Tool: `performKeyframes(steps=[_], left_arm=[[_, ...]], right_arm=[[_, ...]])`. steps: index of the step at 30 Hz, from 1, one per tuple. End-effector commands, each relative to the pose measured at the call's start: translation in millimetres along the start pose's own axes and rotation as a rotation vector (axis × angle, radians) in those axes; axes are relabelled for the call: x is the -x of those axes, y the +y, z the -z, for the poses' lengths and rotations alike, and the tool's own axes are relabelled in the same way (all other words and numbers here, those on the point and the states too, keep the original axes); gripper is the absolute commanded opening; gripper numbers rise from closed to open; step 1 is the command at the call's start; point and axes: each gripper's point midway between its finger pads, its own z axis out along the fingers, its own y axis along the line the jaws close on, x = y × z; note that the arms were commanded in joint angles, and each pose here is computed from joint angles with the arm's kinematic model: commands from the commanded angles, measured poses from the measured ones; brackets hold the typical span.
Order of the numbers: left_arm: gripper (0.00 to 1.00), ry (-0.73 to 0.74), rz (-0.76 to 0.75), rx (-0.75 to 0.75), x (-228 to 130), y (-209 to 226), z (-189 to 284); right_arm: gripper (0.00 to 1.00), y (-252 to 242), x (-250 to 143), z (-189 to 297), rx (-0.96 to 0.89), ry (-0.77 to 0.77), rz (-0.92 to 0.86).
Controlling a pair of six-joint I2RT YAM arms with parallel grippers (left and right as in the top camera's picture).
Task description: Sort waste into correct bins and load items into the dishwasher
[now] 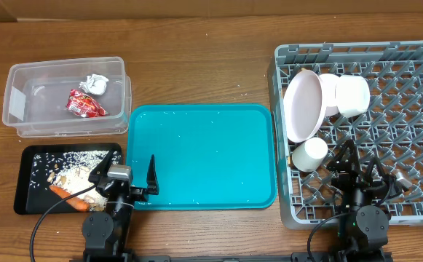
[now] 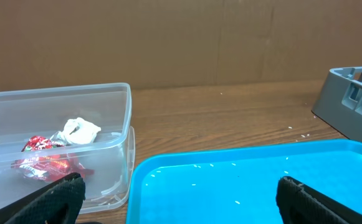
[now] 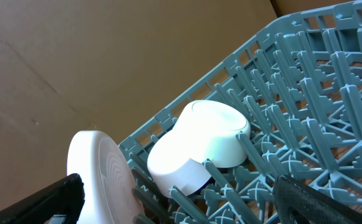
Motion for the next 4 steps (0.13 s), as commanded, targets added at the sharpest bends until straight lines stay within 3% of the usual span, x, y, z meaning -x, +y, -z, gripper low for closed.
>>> performKeyframes(steps=[1, 4], left_arm=[[1.00, -0.004, 0.014, -0.001, -0.2, 0.3, 0.4], [1.00, -0.004, 0.014, -0.001, -0.2, 0.3, 0.4]], right_arm=[[1.00, 0.1, 2.2, 0.3, 0.004, -0.013, -0.006], [1.00, 0.1, 2.2, 0.3, 0.004, -0.013, -0.006]])
